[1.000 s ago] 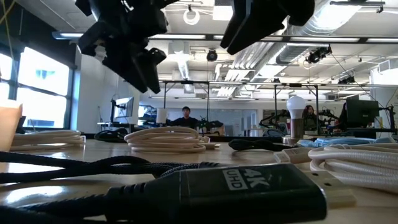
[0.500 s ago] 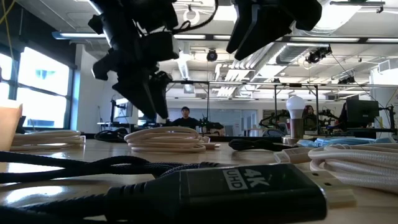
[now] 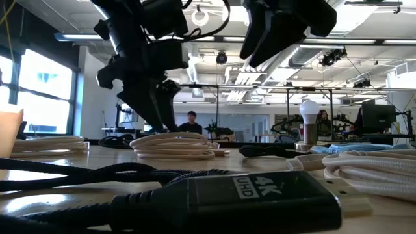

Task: Sort HDMI cables
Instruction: Put the white HDMI cable into the transparent bin

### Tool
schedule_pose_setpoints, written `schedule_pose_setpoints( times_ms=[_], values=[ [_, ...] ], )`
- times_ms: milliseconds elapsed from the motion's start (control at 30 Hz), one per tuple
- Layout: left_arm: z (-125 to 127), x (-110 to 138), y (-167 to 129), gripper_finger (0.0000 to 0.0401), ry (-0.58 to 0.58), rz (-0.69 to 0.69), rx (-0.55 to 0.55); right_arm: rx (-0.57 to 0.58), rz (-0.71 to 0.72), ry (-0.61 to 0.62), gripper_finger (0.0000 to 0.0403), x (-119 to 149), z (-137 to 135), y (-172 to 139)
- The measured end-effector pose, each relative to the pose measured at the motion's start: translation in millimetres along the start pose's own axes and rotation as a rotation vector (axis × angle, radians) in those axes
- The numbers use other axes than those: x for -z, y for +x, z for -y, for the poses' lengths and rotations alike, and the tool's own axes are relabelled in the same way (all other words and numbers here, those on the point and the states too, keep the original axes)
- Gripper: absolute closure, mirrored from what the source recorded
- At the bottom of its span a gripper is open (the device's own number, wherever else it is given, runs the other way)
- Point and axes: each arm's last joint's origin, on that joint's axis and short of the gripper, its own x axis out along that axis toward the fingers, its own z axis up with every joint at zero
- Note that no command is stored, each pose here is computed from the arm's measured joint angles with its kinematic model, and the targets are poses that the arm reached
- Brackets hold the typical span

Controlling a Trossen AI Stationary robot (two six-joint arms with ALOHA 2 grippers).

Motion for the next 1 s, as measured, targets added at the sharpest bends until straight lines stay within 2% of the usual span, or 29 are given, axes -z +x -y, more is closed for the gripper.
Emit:
schedule_pose_setpoints(
  times_ms=[167,267,433,533,667,700,900,1000],
  values=[
    [6.6,3.9,14.0,0.0177,-0.049,-0.042,0.084,0.000,-0.004,-0.003,0.0167,0.4,0.0,0.0],
    [13.8,4.4,21.9,0.0177,-0.037,-0.059,0.105,0.000,-0.006,-0.004,0.0167,0.7,-0.1,0.0],
    [15.5,7.0,32.8,0.0185,0.012,-0.097,0.019,-0.001,-0.007,0.022,0.0167,0.7,-0.3,0.0],
    [14.3,8.2,37.8,0.0230,0.055,-0.115,-0.022,-0.002,-0.007,0.042,0.0167,0.7,-0.3,0.0],
    [14.4,7.8,39.1,0.0355,0.095,-0.117,-0.041,-0.003,-0.016,0.072,0.0167,1.8,-0.4,0.0],
    [14.7,7.2,39.4,0.0375,0.098,-0.113,-0.050,-0.005,-0.019,0.075,0.0167,2.0,-0.5,0.0],
    [20.4,4.3,39.0,0.0390,0.126,-0.098,-0.101,-0.053,-0.021,0.076,0.0167,2.4,-1.9,0.0],
    [26.0,-4.0,33.9,0.0390,0.162,-0.037,-0.116,-0.079,-0.019,0.075,0.0167,2.3,-2.8,-0.2]
  ],
)
